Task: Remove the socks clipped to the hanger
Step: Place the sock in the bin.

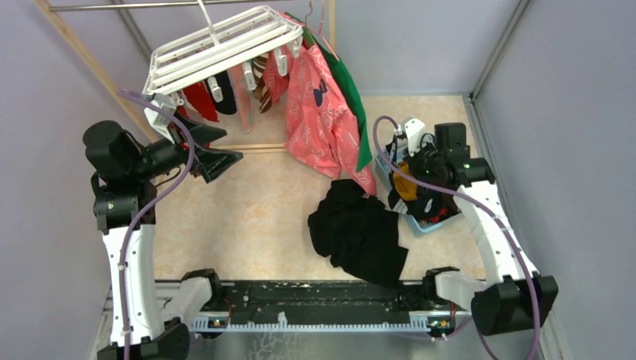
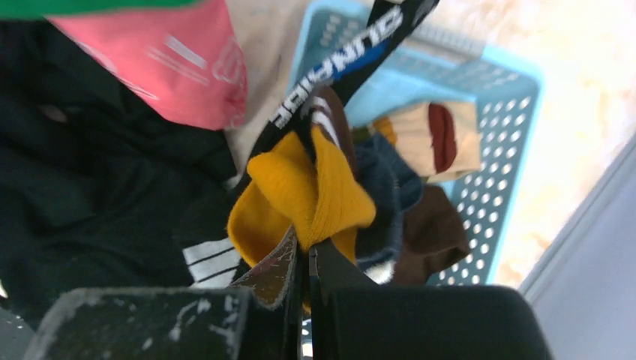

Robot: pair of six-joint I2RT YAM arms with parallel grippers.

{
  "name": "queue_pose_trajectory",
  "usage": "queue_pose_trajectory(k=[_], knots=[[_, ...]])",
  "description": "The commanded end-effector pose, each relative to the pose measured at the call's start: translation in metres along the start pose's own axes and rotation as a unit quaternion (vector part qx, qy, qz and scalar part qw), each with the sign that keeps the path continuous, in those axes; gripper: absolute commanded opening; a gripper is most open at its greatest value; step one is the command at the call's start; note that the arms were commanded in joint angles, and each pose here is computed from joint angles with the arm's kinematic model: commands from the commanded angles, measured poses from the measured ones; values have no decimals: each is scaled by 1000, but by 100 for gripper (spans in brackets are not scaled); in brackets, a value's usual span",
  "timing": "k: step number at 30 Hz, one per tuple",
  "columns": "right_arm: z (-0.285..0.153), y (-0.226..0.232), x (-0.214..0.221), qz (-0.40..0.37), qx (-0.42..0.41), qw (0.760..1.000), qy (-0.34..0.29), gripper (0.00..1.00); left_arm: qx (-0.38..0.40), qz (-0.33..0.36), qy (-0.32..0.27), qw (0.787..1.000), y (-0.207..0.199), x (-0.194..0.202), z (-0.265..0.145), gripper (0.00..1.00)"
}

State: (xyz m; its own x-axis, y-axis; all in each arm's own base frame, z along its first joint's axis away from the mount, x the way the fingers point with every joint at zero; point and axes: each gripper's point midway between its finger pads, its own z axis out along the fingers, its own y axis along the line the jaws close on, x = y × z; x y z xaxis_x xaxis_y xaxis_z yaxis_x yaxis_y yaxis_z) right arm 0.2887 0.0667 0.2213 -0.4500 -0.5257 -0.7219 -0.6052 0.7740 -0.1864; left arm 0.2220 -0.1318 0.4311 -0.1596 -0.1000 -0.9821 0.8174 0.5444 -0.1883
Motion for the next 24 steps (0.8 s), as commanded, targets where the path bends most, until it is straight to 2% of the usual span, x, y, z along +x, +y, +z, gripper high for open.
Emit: queue_pose_trajectory(k=[1,5,11,15,16,17,20,24], knots=[[38,-28,21,17,42,999,28,0,-15,26,-6,1000,-2,-6,-4,99],[67,-56,58,52,53,994,75,0,-48,44,0,998,4,-7,-9,99],[86,-100,111,95,72,983,137,0,-91,81,21,992,13,-4,-17,99],[90,-111,122,100,68,980,158,0,-131,104,35,985,23,-2,-25,99],[89,-109,120,102,59,981,157,5,-143,108,40,983,26,-2,-28,99],[86,-106,114,103,50,982,151,13,-156,116,46,980,29,-1,-31,99],[75,-105,90,104,46,987,115,45,-203,132,59,968,39,-3,-43,99],[47,-107,48,103,55,992,57,68,-258,146,78,952,45,-10,-60,99]])
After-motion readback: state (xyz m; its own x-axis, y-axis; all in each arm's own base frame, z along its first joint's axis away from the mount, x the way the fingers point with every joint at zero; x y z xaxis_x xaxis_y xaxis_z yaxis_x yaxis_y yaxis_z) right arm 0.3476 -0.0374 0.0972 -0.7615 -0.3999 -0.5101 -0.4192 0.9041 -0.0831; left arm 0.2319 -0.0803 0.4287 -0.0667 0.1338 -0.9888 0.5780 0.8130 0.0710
